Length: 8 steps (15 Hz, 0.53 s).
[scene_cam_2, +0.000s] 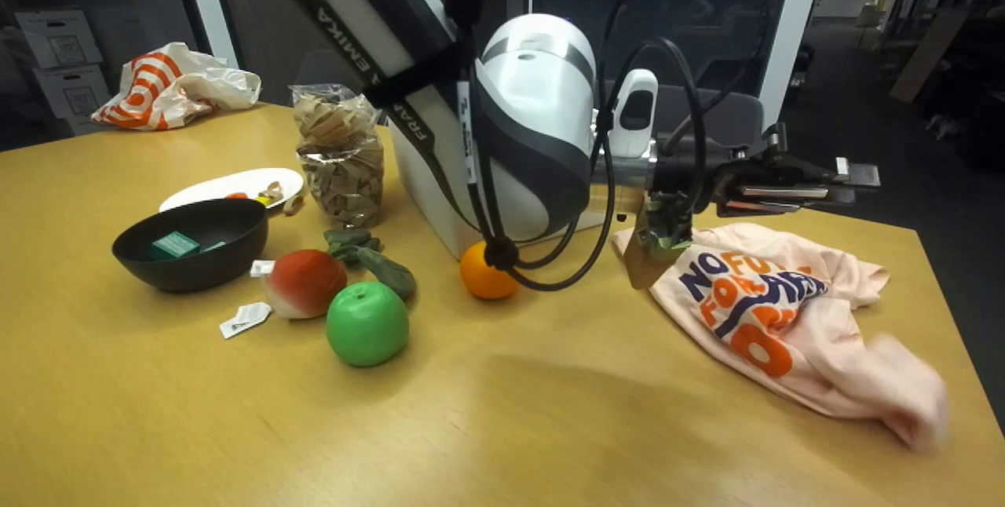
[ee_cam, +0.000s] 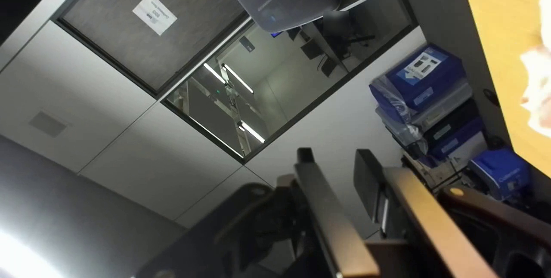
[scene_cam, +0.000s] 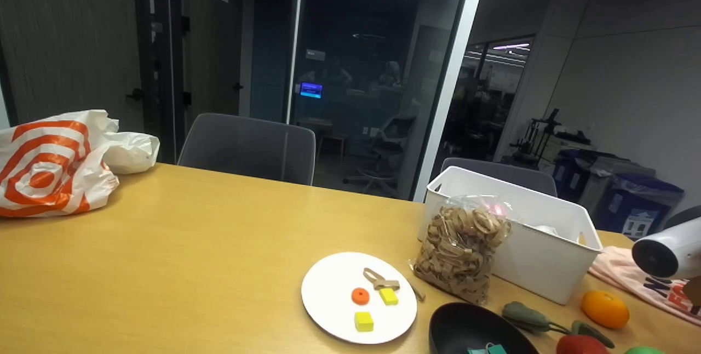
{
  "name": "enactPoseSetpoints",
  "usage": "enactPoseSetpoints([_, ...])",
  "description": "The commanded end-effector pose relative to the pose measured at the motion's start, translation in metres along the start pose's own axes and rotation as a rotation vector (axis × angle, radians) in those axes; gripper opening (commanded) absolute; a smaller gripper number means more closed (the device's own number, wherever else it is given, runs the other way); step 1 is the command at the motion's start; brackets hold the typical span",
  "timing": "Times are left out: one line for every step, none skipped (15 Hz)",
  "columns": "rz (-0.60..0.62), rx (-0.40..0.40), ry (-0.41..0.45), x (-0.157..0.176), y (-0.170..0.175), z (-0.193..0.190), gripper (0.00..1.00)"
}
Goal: Remove the peach shirt from the basket, then unfold it
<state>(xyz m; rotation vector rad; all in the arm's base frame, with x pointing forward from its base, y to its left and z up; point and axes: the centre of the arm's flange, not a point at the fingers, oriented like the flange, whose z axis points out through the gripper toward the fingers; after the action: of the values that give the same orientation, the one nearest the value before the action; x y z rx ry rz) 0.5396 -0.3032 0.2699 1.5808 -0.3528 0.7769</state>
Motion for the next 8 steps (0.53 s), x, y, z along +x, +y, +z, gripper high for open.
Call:
enactPoseSetpoints([0.079,0.015,-0.07,0.012,0.02,-0.002,0.65])
enactPoseSetpoints([0.126,0.018,-0.106,0.021,0.027,-0.002,0.71])
enactPoseSetpoints([0.164,0.028,-0.152,0.031,0.035,-0.002,0.78])
enactPoseSetpoints([0.192,0.052,-0.209,0.044,0.046,-0.001,0.87])
enactPoseSetpoints([0.225,0.07,-0.254,0.056,0.055,-0.001,0.94])
enactPoseSetpoints([0.238,0.104,-0.307,0.071,0.064,0.001,1.0])
enactPoseSetpoints([0.26,0.131,-0.358,0.085,0.073,0.004,1.0])
enactPoseSetpoints([0.278,0.161,-0.411,0.1,0.08,0.007,1.0])
